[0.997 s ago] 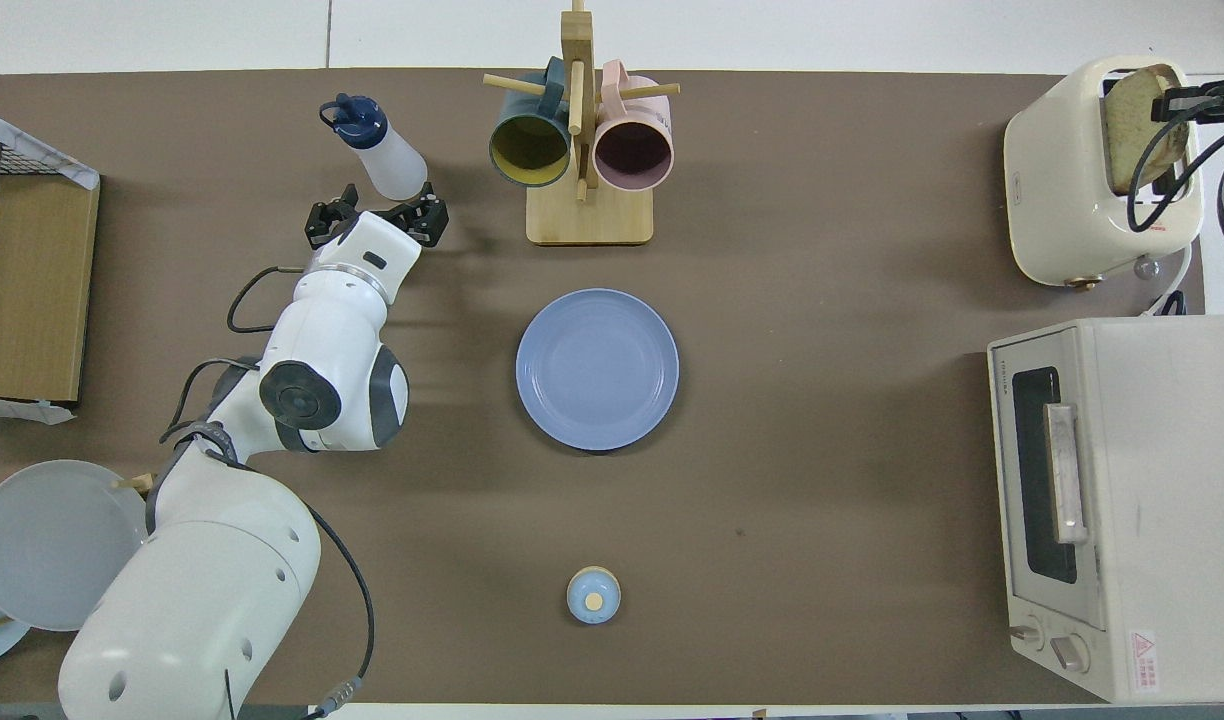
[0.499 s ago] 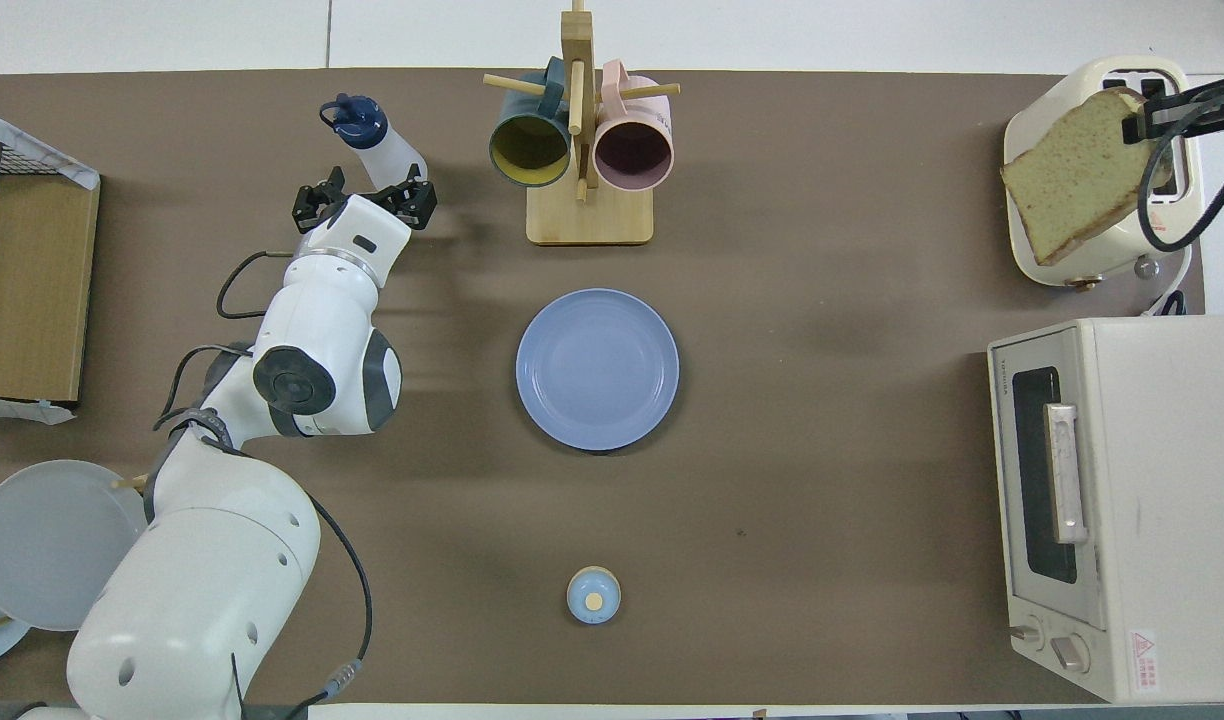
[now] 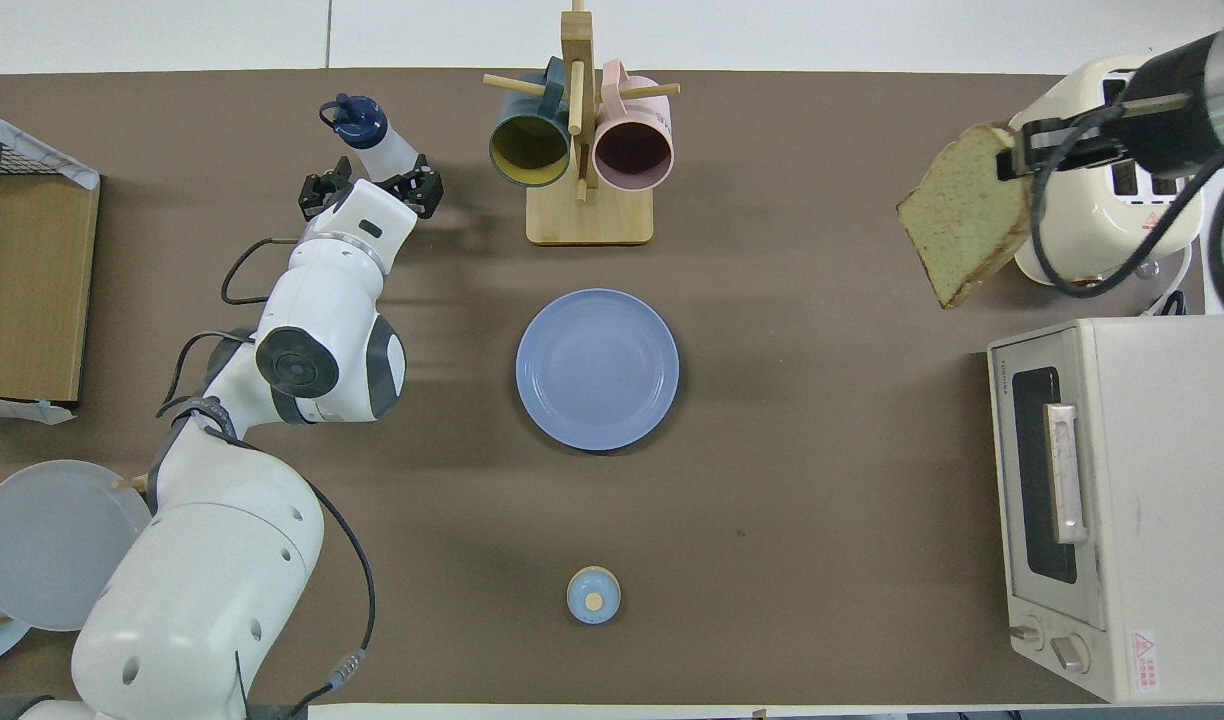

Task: Put bread on plate and add seasoning
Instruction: 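Carry the bread slice with the right gripper onto the blue plate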

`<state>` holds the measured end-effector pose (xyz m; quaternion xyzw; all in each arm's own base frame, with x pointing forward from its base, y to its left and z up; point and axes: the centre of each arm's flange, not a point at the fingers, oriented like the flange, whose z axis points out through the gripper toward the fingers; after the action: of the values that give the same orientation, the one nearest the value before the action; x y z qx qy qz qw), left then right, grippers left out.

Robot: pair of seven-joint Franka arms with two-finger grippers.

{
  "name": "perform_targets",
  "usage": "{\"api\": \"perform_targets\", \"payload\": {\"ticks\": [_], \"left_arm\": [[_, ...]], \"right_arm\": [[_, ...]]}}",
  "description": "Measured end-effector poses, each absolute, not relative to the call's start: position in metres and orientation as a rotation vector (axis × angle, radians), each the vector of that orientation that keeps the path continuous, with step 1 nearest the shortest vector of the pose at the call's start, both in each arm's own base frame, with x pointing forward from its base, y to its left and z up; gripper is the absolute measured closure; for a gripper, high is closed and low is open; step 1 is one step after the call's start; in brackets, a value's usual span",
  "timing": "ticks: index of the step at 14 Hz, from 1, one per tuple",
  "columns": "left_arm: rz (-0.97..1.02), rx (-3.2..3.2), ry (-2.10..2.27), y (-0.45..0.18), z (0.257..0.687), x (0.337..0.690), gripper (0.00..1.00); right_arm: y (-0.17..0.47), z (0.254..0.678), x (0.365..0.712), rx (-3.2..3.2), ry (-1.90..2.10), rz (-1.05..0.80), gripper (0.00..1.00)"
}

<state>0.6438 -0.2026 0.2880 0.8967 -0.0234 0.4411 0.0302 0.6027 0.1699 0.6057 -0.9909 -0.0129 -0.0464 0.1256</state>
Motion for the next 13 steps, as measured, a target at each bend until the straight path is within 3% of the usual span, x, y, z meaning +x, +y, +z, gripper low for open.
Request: {"api": "perform_targets", "payload": {"ticks": [2, 5, 9, 13], "left_arm": [[1.356, 2.769, -0.076, -0.203, 0.284, 0.645, 0.0], [1.361, 2.772, -0.072, -0.201, 0.283, 0.651, 0.0], [1.342, 2.785, -0.061, -0.197, 0.284, 0.658, 0.0], [1.343, 2.796, -0.049, -0.202, 0.257, 0.663, 0.0]], "right_arm": [[0.235, 0.582, 0.573, -2.856, 0.048, -0.151, 0.93], [0.276, 0.523, 0.537, -2.763, 0.106, -0.186, 0.93], [0.308, 0.469, 0.521, -2.694, 0.248, -0.295, 0.93], [0.329, 0.421, 0.519, -2.683, 0.256, -0.346, 0.93]]}}
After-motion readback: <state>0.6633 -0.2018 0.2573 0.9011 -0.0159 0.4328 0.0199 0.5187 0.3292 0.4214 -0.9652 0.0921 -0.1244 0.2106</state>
